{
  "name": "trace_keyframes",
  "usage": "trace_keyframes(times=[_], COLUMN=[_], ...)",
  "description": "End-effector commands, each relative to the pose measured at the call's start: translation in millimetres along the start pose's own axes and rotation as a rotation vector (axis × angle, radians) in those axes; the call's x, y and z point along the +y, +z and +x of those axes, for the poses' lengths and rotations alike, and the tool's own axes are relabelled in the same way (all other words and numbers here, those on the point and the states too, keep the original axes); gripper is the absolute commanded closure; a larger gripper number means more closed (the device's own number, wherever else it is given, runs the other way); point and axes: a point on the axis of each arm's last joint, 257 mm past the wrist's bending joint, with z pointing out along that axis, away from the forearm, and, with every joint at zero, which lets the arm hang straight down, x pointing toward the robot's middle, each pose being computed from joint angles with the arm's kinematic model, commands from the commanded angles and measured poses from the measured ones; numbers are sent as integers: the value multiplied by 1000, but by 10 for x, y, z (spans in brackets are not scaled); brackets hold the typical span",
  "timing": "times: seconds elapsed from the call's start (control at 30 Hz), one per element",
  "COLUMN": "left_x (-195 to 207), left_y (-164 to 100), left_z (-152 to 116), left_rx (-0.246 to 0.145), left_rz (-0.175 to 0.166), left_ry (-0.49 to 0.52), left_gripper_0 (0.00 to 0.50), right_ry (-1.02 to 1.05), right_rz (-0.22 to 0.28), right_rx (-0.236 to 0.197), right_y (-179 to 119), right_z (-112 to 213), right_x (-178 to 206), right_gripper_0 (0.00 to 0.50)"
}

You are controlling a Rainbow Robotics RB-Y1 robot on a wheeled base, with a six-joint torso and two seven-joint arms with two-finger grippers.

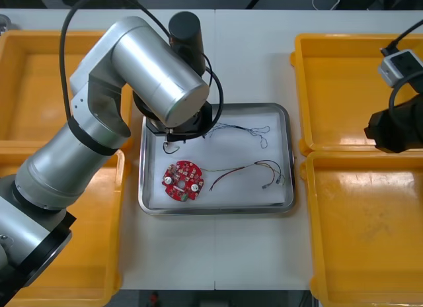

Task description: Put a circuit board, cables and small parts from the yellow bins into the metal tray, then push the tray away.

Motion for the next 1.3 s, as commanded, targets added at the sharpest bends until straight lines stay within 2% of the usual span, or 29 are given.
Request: trace_keyframes(times=[0.03, 0.23, 0.43, 0.6, 0.63, 0.67, 0.73, 0.9, 1.07, 1.2, 1.3], left_x=[-226, -205, -151, -132, -138, -134, -130, -141, -88, 29, 152], left_y=[211, 474, 543, 547, 550, 543, 538, 437, 279, 46, -150], left_z=[111, 159, 186, 173, 183, 168, 154, 71, 18, -40, -75], left_rx=[-7, -5, 3, 1, 3, -1, -6, -8, -7, 0, 19], left_rz=[10, -15, -31, -37, -36, -37, -38, -11, -12, -13, 4], left_ry=[24, 38, 46, 46, 48, 47, 43, 14, -4, -26, -46], left_gripper_0=[498, 500, 500, 493, 463, 293, 4, 0, 0, 0, 0], right_ry=[129, 286, 388, 471, 483, 495, 505, 513, 512, 515, 516], right_rz=[12, -11, 5, -5, -7, -11, -16, -15, -20, -21, -20], right_rx=[6, 49, 98, 135, 139, 146, 161, 192, 203, 207, 208], right_y=[-142, -174, -158, -112, -106, -97, -82, -62, -52, -48, -45], right_z=[220, 550, 840, 999, 1014, 1042, 1092, 1230, 1267, 1276, 1278], right_x=[-284, -432, -478, -420, -414, -397, -366, -345, -318, -308, -307], right_gripper_0=[0, 0, 0, 0, 0, 0, 0, 0, 0, 0, 0])
